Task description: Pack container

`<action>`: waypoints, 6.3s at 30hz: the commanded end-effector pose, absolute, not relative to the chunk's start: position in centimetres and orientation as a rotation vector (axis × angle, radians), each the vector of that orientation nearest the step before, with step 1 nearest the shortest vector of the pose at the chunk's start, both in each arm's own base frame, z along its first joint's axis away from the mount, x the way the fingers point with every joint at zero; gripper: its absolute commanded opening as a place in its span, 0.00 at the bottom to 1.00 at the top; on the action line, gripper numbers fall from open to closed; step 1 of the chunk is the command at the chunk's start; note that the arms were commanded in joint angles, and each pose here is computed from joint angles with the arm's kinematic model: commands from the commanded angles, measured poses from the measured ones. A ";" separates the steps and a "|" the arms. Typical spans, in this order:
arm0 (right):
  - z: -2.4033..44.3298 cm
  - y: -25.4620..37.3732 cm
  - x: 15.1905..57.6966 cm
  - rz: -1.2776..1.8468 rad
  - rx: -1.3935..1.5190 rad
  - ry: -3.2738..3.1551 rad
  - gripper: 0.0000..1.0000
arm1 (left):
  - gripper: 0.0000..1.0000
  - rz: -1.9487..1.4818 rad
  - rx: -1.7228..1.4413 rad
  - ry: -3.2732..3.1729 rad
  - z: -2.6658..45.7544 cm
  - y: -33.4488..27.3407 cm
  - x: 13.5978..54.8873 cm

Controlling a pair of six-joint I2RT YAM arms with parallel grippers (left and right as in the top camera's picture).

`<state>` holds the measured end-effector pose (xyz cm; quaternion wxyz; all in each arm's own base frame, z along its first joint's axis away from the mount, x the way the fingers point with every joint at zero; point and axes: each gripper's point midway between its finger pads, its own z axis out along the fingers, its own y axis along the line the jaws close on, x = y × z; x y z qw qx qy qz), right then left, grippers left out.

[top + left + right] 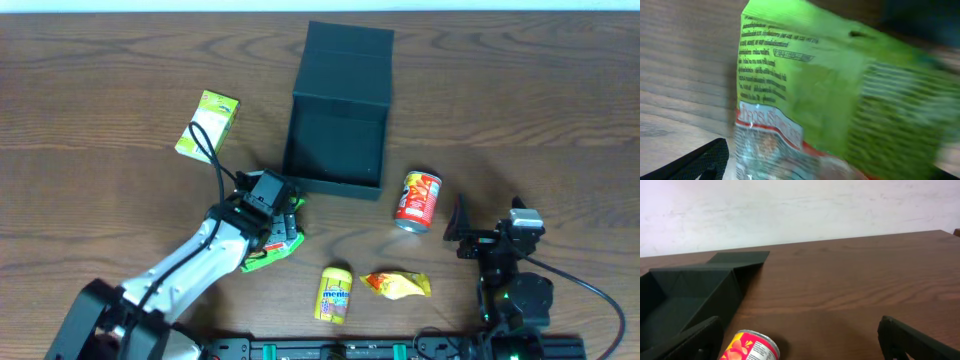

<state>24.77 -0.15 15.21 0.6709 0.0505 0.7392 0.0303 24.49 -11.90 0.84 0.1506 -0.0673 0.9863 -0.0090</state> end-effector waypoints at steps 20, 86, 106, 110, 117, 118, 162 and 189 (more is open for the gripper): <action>15.0 0.1 24.8 0.080 0.113 1.671 0.99 | 0.39 -0.228 -0.173 2.876 -0.2 -14.2 24.6; 15.0 0.1 24.8 0.080 0.113 1.671 0.99 | 0.32 -0.096 0.562 2.779 4.8 -24.8 43.4; 15.0 0.1 24.8 0.080 0.113 1.671 0.99 | 0.12 -0.115 0.480 2.678 9.4 -25.6 44.0; 15.0 0.1 24.8 0.079 0.113 1.671 0.99 | 0.15 -0.134 0.434 2.677 9.7 -26.0 43.9; 15.0 0.1 24.8 0.080 0.113 1.671 0.99 | 0.24 -0.017 0.438 2.658 9.7 -25.5 43.8; 15.0 0.1 24.8 0.080 0.113 1.671 0.99 | 0.29 -0.004 0.438 2.660 9.6 -25.3 43.7; 15.0 0.1 24.8 0.080 0.113 1.671 0.99 | 0.06 0.048 0.491 2.773 2.0 -25.6 40.2; 15.0 0.1 24.8 0.080 0.113 1.671 0.99 | 0.06 -0.102 0.490 2.581 9.9 -28.1 40.5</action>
